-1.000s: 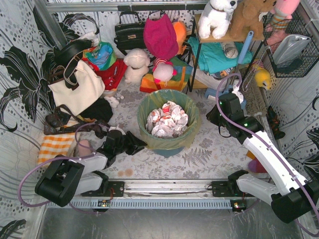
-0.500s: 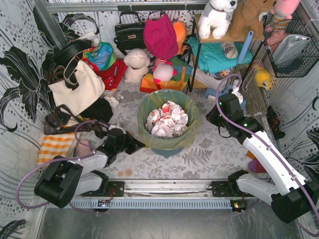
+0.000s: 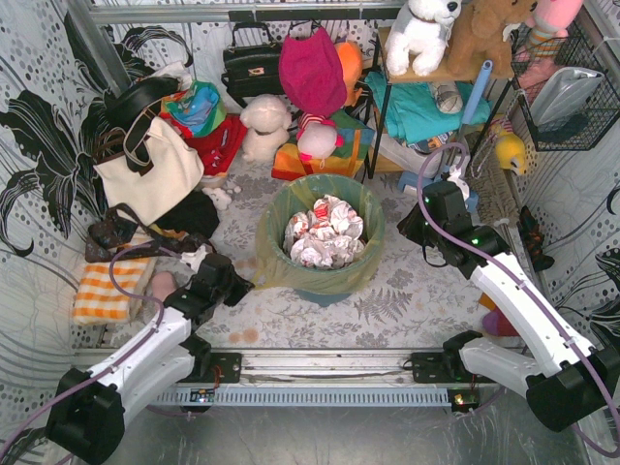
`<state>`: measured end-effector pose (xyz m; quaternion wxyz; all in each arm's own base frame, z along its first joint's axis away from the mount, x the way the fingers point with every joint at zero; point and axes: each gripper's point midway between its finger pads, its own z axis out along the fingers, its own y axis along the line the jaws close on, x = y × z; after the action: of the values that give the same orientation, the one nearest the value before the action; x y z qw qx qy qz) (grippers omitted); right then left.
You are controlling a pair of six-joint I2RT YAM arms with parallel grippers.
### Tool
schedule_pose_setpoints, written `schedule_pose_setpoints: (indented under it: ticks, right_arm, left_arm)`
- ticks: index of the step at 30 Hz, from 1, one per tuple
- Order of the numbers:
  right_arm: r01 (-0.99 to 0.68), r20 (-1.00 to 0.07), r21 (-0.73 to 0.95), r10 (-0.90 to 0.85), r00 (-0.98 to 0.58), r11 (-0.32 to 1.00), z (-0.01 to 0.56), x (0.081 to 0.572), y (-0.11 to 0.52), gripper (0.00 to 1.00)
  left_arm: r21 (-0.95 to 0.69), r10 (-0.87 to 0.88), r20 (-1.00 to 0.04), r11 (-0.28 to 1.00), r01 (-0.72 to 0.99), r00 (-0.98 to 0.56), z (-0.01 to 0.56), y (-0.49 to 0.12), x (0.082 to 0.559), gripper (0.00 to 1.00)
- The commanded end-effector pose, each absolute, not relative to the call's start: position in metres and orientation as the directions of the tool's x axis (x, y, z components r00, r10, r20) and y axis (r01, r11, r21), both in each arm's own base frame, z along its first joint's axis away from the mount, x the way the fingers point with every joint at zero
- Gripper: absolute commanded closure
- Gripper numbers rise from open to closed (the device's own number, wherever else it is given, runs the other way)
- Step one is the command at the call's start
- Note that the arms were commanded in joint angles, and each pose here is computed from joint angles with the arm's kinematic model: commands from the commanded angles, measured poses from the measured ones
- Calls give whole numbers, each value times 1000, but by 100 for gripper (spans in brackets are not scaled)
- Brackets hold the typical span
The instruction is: Tie the trash bag
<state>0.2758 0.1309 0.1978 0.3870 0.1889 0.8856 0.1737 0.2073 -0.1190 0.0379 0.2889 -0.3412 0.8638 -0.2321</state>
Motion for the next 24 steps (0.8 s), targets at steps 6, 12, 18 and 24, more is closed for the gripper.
schedule_pose_setpoints:
  ticks: [6, 12, 18, 24]
  right_arm:
    - [192, -626, 476, 485, -611, 858, 203, 280, 133, 79]
    - [192, -635, 470, 481, -605, 862, 207, 281, 131, 79]
    - [189, -638, 471, 481, -601, 862, 210, 282, 131, 79]
    - [193, -643, 469, 483, -595, 862, 212, 280, 128, 79]
  left_arm:
    - [-643, -679, -401, 687, -339, -615, 56, -131, 222, 70]
    - [-616, -623, -470, 739, -273, -625, 64, -134, 237, 47]
    - [-616, -507, -534, 782, -100, -676, 72, -157, 254, 42]
    - [-648, -420, -561, 759, 63, -713, 77, -182, 257, 42]
